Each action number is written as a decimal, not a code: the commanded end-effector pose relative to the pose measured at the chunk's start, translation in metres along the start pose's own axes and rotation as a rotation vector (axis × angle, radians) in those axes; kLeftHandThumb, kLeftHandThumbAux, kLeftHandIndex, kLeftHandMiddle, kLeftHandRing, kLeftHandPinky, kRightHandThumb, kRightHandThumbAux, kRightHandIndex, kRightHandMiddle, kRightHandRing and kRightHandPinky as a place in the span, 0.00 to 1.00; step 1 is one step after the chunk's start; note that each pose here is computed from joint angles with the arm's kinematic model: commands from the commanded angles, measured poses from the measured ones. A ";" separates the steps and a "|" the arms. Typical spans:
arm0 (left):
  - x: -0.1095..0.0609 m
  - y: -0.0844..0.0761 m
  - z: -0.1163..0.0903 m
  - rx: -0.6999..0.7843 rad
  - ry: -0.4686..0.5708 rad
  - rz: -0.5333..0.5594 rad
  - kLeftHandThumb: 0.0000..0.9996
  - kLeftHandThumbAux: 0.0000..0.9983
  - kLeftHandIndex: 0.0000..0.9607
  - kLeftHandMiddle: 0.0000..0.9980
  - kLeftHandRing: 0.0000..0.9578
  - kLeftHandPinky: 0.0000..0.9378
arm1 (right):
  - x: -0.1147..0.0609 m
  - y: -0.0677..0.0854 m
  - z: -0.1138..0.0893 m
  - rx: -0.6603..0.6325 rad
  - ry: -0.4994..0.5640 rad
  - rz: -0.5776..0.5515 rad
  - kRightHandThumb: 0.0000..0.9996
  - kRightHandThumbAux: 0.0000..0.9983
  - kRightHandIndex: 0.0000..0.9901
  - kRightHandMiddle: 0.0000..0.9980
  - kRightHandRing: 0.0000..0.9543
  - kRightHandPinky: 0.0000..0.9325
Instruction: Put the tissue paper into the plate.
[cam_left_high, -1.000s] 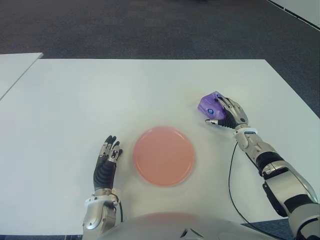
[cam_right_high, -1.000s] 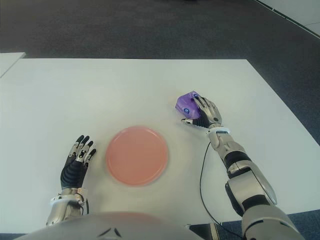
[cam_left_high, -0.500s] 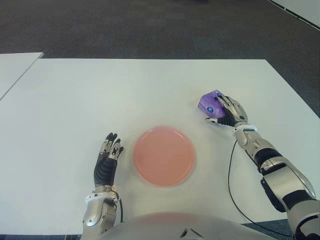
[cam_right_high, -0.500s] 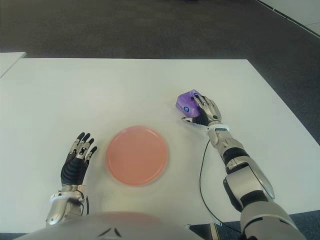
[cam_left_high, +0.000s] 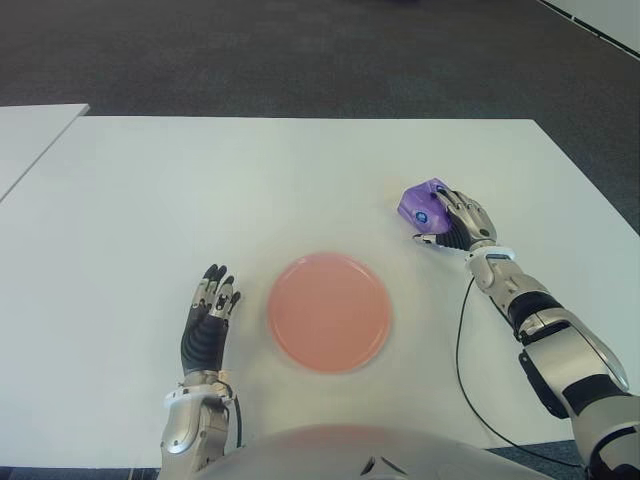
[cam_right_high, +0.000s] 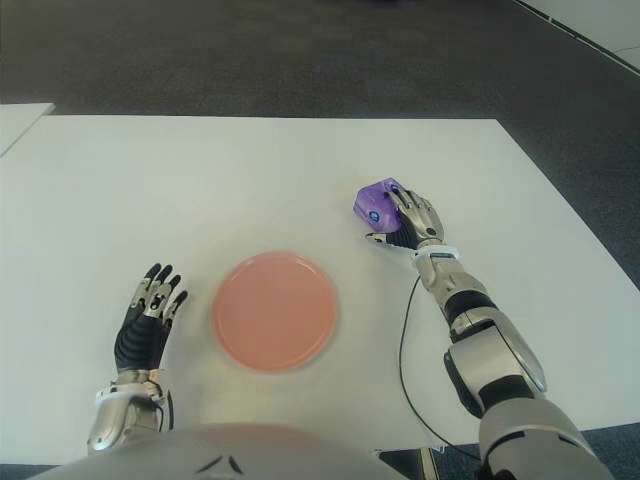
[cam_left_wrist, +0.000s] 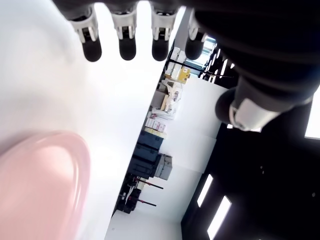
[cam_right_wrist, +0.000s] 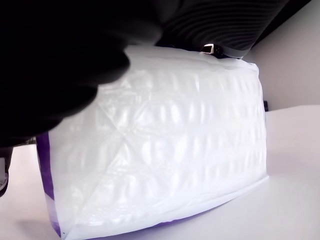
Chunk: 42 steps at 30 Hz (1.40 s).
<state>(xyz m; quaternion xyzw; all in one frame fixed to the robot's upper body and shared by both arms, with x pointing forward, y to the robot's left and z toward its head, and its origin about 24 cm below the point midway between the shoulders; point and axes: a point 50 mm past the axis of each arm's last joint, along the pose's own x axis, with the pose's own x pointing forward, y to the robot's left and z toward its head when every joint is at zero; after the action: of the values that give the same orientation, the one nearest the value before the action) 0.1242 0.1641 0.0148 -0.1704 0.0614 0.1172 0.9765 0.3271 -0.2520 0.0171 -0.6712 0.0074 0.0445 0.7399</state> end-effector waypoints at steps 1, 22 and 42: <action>0.002 -0.001 -0.003 -0.011 -0.014 0.014 0.08 0.52 0.00 0.00 0.00 0.00 | -0.021 0.039 0.000 -0.002 0.045 0.159 0.30 0.42 0.00 0.00 0.00 0.00; 0.012 0.011 0.001 0.048 -0.210 0.009 0.07 0.49 0.04 0.00 0.00 0.00 | -0.017 0.042 0.023 0.063 0.054 -0.053 0.38 0.47 0.24 0.32 0.31 0.32; 0.021 0.021 0.005 0.043 -0.286 0.042 0.02 0.49 0.04 0.00 0.00 0.00 | -0.010 0.034 0.045 0.074 0.033 -0.254 0.75 0.71 0.44 0.84 0.87 0.88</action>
<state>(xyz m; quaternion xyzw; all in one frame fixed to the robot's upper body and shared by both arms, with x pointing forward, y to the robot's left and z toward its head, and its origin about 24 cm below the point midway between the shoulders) 0.1384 0.1901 0.0127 -0.1255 -0.0727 0.1624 0.9760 0.3258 -0.2109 0.0095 -0.6471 -0.0939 -0.0943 0.7507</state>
